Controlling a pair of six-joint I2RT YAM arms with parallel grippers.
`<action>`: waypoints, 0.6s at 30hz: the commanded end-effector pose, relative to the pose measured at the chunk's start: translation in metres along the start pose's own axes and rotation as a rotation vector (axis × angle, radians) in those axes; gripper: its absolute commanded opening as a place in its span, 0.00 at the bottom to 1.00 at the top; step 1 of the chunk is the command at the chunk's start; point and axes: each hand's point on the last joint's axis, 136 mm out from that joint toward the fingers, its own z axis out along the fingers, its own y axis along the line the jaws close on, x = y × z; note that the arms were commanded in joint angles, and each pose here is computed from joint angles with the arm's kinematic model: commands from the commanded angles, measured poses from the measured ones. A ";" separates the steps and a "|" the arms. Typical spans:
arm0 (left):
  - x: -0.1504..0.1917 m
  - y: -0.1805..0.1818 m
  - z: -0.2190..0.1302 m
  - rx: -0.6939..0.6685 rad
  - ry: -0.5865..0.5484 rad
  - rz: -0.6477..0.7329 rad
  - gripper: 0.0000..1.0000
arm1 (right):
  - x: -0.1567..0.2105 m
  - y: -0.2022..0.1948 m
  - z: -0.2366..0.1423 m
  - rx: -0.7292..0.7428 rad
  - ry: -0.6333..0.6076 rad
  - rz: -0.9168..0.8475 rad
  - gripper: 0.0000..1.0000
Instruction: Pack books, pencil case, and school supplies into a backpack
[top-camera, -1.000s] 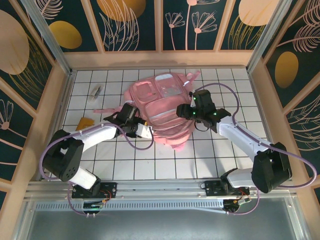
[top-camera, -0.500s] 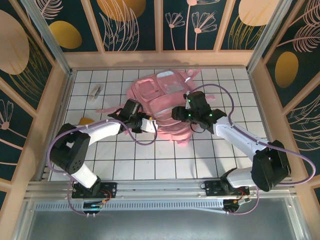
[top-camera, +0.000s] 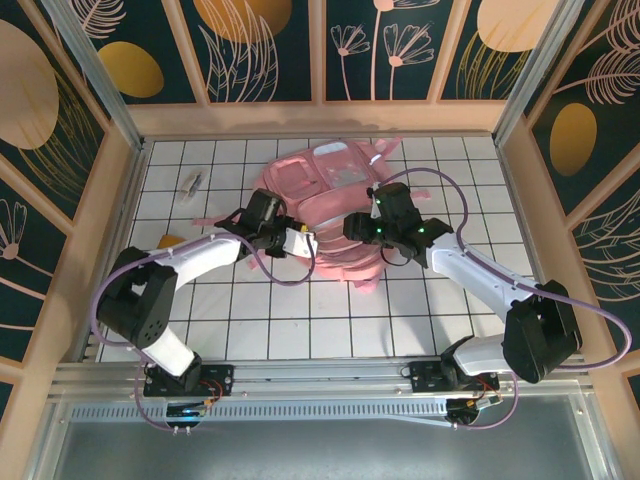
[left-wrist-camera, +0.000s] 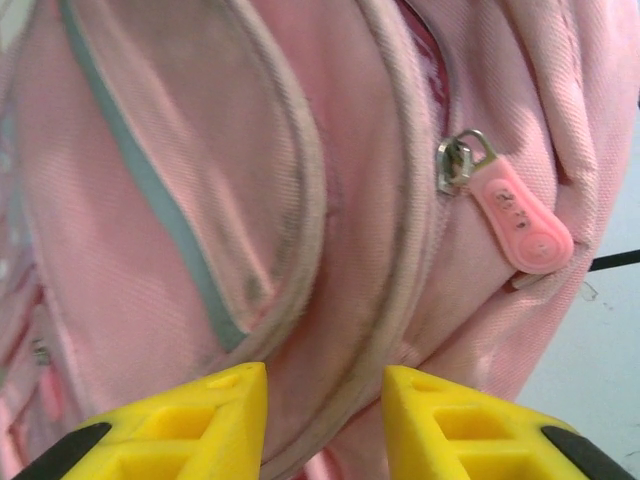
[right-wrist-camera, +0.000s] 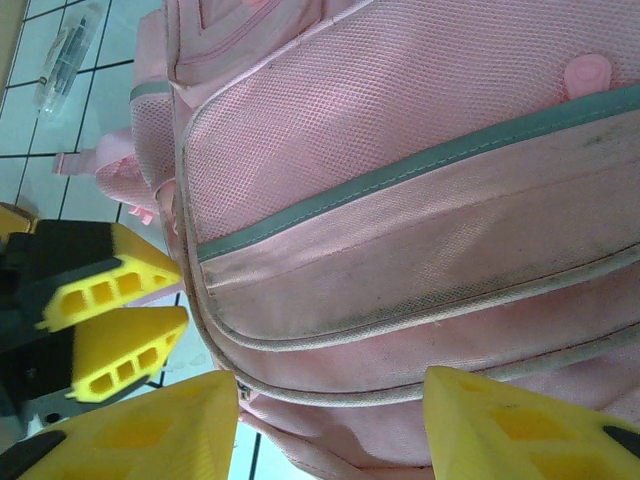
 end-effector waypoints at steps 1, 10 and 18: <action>0.003 -0.011 0.005 0.059 -0.008 0.005 0.34 | -0.009 0.002 -0.004 0.016 -0.034 -0.004 0.52; 0.002 0.003 0.017 -0.010 -0.032 -0.014 0.29 | -0.009 0.000 -0.006 0.022 -0.043 0.001 0.52; 0.017 0.023 0.034 -0.149 0.014 0.023 0.42 | 0.000 0.004 -0.004 -0.004 -0.040 0.095 0.52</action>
